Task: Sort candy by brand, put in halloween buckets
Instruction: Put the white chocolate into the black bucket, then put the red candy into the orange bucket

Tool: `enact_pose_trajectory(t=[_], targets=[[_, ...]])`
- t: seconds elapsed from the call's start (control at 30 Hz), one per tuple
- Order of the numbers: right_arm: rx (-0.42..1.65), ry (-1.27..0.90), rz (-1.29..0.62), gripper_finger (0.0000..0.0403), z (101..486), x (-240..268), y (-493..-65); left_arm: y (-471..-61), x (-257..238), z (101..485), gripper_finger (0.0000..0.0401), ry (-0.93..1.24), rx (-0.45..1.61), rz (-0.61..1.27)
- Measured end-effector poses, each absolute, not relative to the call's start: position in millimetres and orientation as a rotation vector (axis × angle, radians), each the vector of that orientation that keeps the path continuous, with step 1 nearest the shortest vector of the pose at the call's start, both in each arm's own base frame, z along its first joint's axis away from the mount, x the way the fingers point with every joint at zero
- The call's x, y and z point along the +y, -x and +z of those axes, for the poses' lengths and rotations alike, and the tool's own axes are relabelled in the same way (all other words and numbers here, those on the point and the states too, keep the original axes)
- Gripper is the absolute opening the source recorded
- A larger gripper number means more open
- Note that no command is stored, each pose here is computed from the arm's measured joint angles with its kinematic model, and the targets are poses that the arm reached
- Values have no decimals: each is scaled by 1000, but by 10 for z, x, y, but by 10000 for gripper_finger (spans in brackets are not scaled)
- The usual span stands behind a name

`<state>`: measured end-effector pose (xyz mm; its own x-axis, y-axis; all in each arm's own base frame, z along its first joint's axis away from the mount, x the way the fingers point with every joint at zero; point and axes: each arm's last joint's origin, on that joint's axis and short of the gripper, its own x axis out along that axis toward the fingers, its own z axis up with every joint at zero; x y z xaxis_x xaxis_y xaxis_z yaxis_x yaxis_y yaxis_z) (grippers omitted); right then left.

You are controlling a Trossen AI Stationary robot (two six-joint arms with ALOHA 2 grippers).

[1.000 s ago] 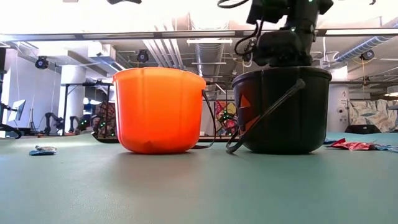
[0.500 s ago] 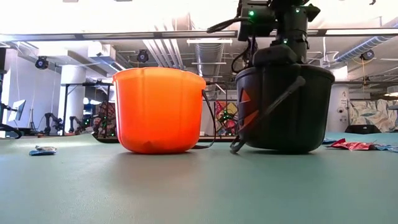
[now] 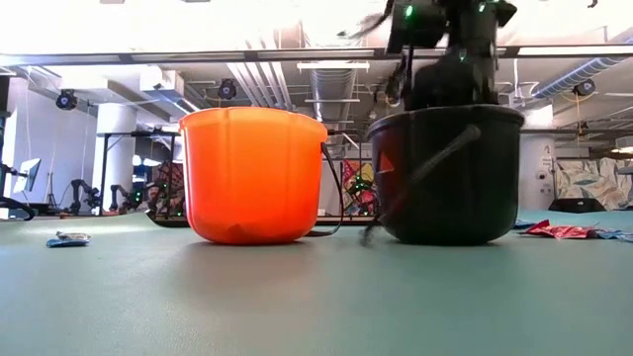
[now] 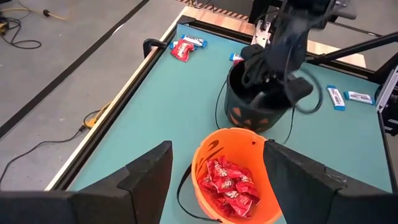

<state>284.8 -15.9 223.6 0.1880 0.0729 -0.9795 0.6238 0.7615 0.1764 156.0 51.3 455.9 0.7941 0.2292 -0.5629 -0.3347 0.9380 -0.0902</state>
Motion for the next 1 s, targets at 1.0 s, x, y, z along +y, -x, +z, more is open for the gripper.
enact_pose_trajectory(t=[1.0], targets=[[958,-862,-1184,215,2425,-1863,-1961,-1669,543,4440,236,231,652,312]])
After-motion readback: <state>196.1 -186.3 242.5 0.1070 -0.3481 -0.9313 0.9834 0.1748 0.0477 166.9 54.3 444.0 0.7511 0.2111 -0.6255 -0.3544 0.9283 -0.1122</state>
